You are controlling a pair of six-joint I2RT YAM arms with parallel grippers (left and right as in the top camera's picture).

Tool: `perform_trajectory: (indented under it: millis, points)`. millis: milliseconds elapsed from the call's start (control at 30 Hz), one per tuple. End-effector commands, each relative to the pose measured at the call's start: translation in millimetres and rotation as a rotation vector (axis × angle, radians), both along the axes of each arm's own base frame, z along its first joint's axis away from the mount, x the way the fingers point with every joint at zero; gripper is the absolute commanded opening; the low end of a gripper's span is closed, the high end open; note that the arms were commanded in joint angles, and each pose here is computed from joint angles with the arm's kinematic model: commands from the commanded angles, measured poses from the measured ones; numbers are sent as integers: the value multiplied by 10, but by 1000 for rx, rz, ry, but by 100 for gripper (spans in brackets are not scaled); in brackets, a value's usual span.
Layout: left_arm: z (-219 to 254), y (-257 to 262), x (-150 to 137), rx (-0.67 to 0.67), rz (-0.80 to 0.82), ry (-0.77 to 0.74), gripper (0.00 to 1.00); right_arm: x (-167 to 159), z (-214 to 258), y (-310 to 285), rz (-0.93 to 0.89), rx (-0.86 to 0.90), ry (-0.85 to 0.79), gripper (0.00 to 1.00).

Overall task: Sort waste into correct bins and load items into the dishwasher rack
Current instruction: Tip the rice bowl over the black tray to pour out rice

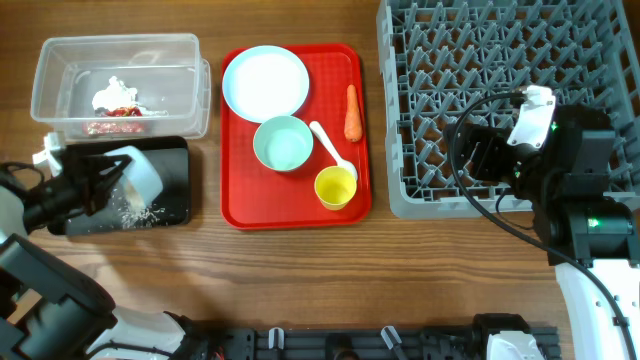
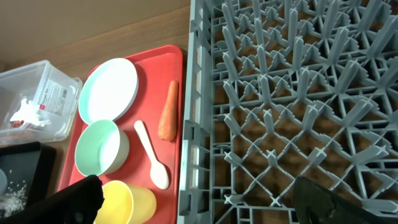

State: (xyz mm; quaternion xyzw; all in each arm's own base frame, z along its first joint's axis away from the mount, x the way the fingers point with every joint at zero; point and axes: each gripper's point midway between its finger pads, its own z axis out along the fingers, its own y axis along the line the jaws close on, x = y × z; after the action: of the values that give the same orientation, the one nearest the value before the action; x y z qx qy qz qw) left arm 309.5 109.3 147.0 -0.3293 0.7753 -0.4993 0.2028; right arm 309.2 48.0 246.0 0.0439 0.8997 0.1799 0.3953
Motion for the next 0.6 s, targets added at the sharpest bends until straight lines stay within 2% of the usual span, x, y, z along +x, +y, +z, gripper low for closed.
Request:
perform_trajectory:
  millis: [0, 300, 567]
  points:
    - [220, 98, 60, -58, 38, -111, 4, 22, 91, 38, 6, 22, -18, 100]
    - [508, 110, 125, -170, 66, -242, 4, 22, 91, 38, 6, 22, -18, 100]
    - [633, 118, 134, -252, 88, -265, 4, 20, 90, 38, 6, 22, -17, 100]
